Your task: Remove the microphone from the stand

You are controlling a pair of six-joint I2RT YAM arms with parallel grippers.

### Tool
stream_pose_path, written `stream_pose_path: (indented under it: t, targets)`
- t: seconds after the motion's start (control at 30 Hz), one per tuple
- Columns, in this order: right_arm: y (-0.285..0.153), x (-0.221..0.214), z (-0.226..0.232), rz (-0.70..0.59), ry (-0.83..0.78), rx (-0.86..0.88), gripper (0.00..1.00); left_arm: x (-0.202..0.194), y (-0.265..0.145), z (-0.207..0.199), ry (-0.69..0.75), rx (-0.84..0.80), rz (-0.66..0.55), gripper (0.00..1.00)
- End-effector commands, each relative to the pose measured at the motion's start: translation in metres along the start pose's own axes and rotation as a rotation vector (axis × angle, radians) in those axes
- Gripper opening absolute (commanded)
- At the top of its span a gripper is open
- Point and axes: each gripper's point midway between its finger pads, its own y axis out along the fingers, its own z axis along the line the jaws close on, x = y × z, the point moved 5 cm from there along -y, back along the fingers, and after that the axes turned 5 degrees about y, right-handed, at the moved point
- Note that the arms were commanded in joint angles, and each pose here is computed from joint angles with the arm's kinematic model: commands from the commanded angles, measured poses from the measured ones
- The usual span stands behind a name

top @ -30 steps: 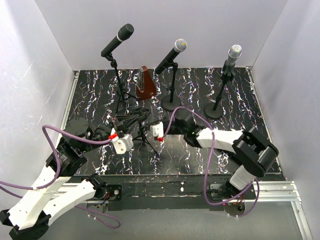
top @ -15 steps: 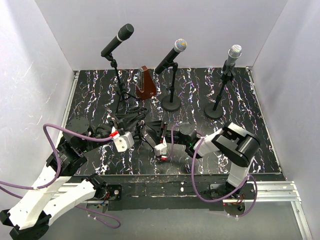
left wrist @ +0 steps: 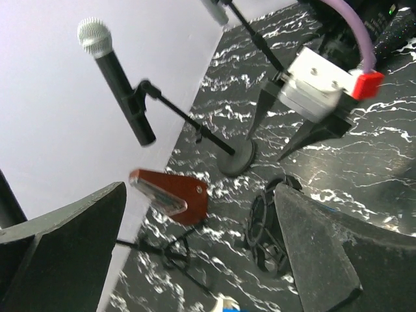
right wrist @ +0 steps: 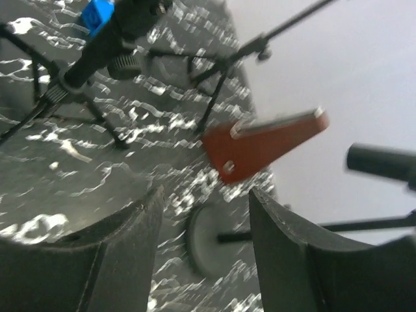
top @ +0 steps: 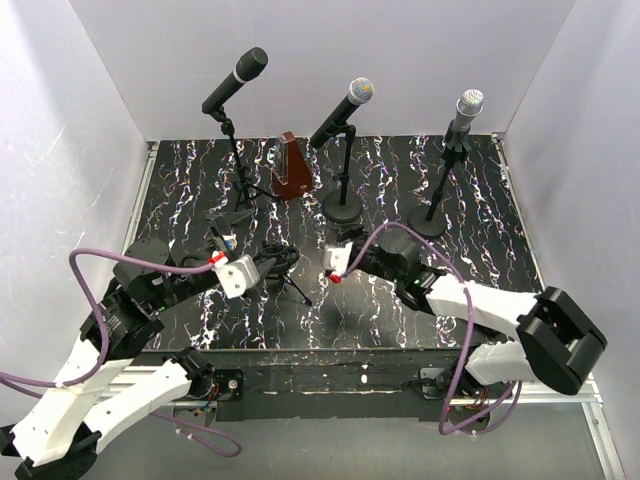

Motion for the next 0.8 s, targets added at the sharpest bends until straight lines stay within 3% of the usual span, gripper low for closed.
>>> stream_pose_path:
  t: [0.0, 0.17, 0.33, 0.43, 0.5, 0.57, 0.77]
  targets:
    - [-0.030, -0.012, 0.003, 0.321, 0.463, 0.063, 0.64, -0.010, -0.021, 0.003, -0.232, 0.086, 0.160, 0.98]
    - [-0.060, 0.005, -0.011, 0.464, 0.709, 0.068, 0.65, -0.011, -0.022, -0.024, -0.366, -0.162, 0.282, 0.98]
    - [-0.078, 0.017, -0.016, 0.515, 0.832, 0.107, 0.64, -0.016, -0.023, -0.031, -0.338, -0.229, 0.322, 0.98]
    - [-0.075, 0.030, -0.008, 0.481, 0.928, 0.242, 0.64, -0.016, -0.027, -0.041, -0.304, -0.341, 0.323, 0.98]
    - [-0.065, 0.036, -0.004, 0.433, 0.983, 0.296, 0.70, -0.015, -0.026, -0.047, -0.325, -0.387, 0.327, 0.98]
    - [-0.049, 0.040, -0.004, 0.371, 1.021, 0.326, 0.75, -0.017, -0.020, -0.049, -0.357, -0.391, 0.330, 0.98]
    - [-0.017, 0.041, -0.019, 0.343, 1.066, 0.333, 0.75, -0.034, 0.003, -0.048, -0.301, -0.334, 0.322, 0.85]
